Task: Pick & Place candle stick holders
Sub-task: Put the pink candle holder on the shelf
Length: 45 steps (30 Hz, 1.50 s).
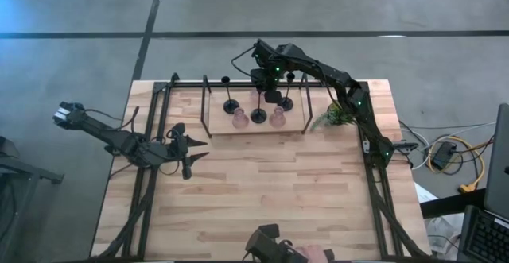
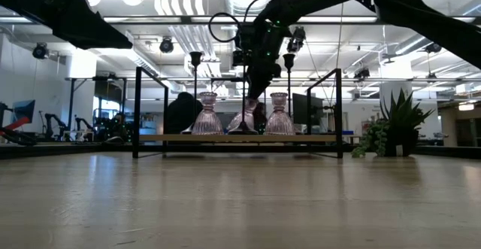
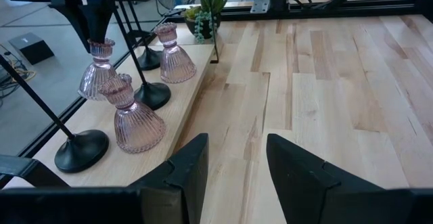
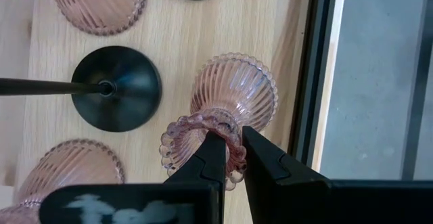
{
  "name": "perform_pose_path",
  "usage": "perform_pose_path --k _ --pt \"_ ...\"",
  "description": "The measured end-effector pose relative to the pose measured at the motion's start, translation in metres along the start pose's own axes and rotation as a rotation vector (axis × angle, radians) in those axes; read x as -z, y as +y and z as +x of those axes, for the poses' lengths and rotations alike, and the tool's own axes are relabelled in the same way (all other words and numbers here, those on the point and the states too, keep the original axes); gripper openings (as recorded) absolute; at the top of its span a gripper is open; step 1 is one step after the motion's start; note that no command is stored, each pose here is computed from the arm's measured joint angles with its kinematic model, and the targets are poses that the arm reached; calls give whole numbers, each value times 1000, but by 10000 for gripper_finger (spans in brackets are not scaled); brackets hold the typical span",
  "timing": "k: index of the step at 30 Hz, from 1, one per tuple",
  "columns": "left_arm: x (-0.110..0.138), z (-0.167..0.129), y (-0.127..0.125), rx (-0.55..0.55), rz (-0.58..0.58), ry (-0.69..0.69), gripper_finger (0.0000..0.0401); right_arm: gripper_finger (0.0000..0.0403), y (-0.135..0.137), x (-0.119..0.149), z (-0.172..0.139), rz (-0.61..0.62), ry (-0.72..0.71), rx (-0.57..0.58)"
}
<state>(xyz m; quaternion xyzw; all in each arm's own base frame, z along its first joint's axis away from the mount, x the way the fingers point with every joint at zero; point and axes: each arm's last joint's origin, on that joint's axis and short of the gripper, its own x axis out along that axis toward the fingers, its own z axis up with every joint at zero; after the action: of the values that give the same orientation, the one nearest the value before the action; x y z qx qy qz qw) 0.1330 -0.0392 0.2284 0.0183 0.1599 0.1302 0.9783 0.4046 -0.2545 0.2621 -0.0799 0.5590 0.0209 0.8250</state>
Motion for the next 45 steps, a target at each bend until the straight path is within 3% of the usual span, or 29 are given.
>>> perform_pose_path --k 9,17,27,45 --pt "0 0 0 0 0 0 154 21 0 0 0 3 1 0" --pt "0 0 0 0 0 0 154 58 0 0 0 5 5 2" --pt "0 0 0 0 0 0 154 57 0 -1 1 5 1 10" --pt "0 0 0 0 0 0 154 128 -2 -3 1 -6 0 68"
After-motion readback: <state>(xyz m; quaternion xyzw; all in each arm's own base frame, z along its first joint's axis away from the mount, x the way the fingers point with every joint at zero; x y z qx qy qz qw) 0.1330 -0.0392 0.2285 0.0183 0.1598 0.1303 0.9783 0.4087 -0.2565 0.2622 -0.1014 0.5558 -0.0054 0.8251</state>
